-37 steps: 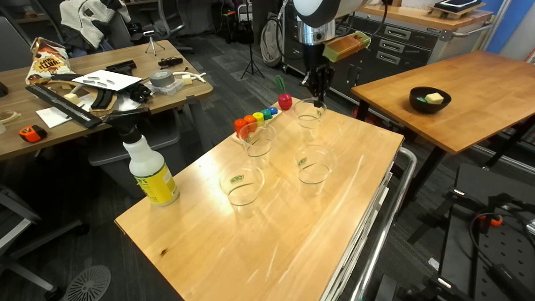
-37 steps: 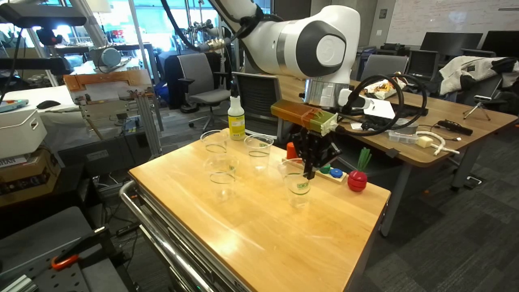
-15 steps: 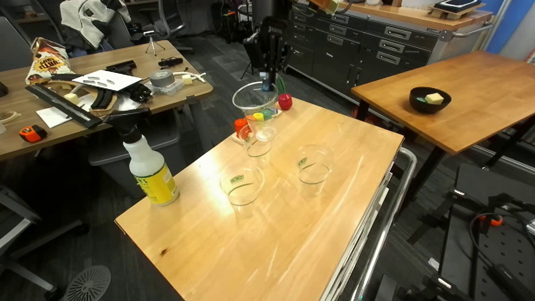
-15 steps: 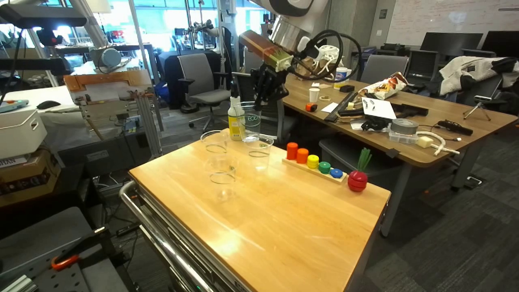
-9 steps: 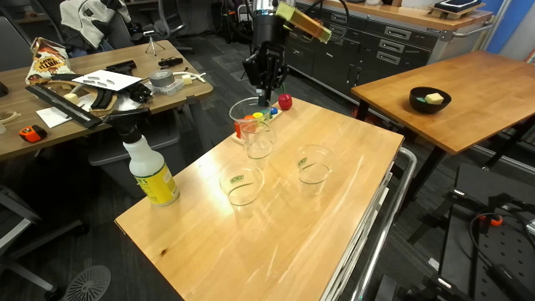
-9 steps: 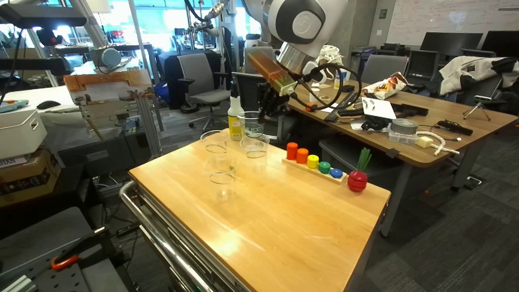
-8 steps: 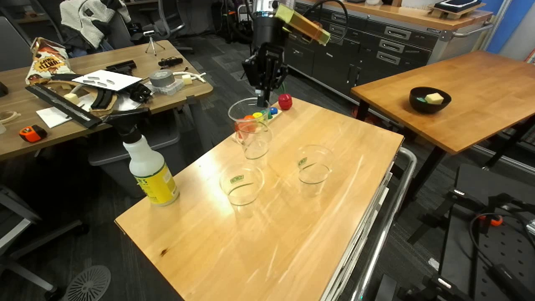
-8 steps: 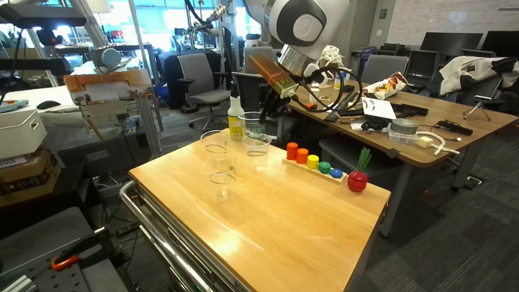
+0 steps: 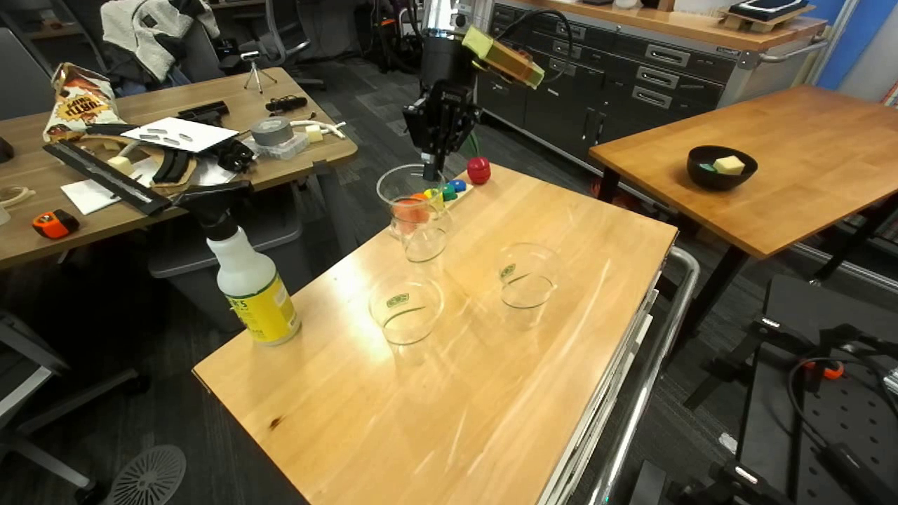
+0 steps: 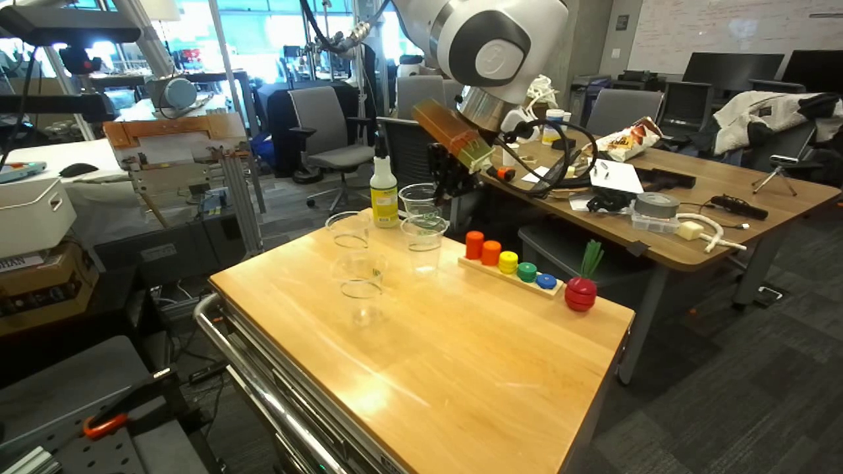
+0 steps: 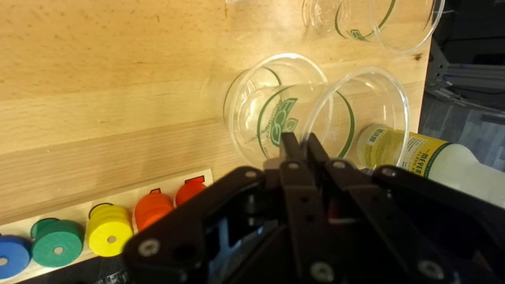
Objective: Stack the cups from right to left
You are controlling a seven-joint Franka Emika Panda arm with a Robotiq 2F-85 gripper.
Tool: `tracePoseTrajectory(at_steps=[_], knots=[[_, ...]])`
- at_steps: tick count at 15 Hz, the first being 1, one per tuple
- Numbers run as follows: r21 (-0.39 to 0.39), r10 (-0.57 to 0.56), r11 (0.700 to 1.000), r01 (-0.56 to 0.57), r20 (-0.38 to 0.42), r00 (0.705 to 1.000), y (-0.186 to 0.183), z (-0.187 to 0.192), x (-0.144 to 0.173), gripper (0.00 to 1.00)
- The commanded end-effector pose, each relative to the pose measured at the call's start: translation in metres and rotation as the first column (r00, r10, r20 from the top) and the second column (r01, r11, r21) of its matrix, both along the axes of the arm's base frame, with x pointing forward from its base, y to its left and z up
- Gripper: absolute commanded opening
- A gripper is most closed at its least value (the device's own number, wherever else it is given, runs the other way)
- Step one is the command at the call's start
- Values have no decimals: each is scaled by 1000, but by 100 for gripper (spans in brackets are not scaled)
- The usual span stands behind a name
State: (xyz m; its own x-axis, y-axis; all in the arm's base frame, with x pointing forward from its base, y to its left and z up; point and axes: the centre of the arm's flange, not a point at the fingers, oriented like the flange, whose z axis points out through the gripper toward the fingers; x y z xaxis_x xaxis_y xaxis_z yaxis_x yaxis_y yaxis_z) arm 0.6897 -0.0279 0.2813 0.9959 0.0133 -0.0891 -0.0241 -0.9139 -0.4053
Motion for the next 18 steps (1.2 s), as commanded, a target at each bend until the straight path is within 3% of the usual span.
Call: tracePoseTrajectory(at_steps=[1, 6, 9, 13, 18], knots=[[-7, 91, 996, -90, 64, 994, 1, 9, -15, 39], [-85, 157, 985, -150, 88, 984, -5, 7, -19, 77], [-251, 207, 950, -183, 73, 976, -4, -6, -19, 99], [-420, 193, 893, -158, 43, 980, 9, -18, -15, 100], [-410, 144, 903, -128, 9, 989, 35, -9, -10, 100]])
